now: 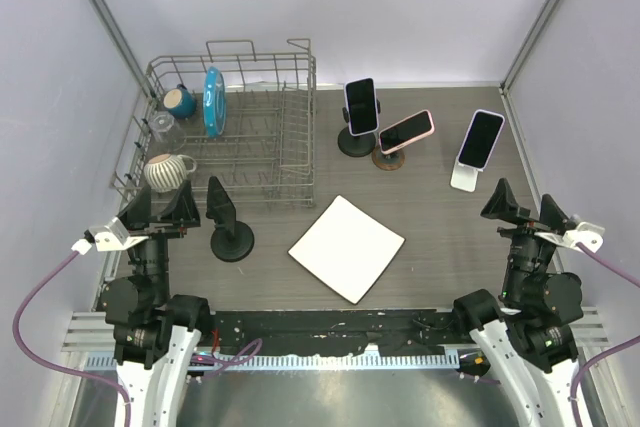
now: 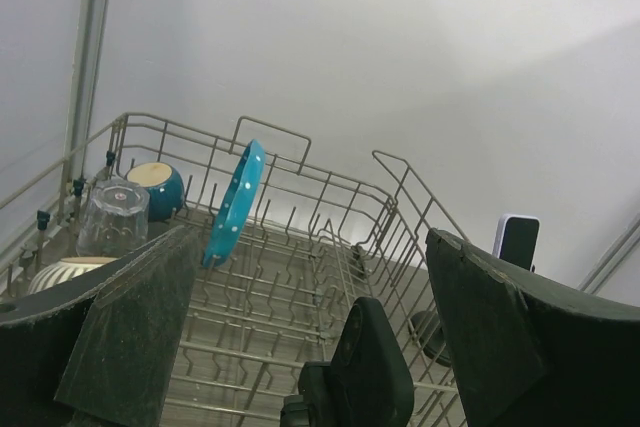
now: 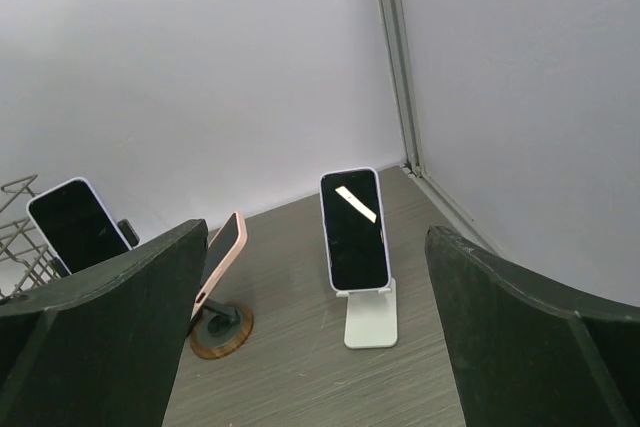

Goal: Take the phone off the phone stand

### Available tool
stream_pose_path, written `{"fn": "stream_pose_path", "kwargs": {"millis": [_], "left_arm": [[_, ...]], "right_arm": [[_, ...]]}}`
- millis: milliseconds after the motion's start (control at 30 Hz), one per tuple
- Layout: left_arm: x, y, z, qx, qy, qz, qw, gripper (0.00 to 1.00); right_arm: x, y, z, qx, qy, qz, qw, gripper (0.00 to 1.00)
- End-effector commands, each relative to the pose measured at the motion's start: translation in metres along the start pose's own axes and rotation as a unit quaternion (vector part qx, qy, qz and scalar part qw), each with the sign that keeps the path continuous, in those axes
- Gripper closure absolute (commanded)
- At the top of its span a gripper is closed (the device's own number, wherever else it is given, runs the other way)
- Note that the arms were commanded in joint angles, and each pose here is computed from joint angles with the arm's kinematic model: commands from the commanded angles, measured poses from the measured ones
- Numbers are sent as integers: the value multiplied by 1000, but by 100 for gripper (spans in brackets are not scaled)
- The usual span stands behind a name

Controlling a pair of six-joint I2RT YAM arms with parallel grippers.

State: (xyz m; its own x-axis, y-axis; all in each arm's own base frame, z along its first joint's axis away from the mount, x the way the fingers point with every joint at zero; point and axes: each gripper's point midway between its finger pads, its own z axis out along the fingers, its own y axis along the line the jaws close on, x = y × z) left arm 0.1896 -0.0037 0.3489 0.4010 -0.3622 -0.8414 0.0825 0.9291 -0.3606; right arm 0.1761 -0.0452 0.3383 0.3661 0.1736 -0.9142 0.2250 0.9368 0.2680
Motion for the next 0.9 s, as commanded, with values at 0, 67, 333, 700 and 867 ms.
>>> {"fn": "stream_pose_path", "kwargs": {"millis": [0,67,333,700,867], "left_arm": [[-31,-7,-11,13,-45,-5,999,0],[-32,-8,-11,15,-44,-7,999,0],[-29,-7,-14,11,-26,-3,1000,0],[-28,-8,-18,15,-14,5,1000,0],[-27,-9,-18,18,-11,5,1000,0]], "right_arm": [[-18,-4,-5,5,-12,23,1000,4],[-22,-11,-7,28,-10,46,998,4],[-21,23,-7,-44,64,51,996,4],[80,109,-1,-188,342,-29,920,4],[123,130,-20,-240,421,-22,874,4]]}}
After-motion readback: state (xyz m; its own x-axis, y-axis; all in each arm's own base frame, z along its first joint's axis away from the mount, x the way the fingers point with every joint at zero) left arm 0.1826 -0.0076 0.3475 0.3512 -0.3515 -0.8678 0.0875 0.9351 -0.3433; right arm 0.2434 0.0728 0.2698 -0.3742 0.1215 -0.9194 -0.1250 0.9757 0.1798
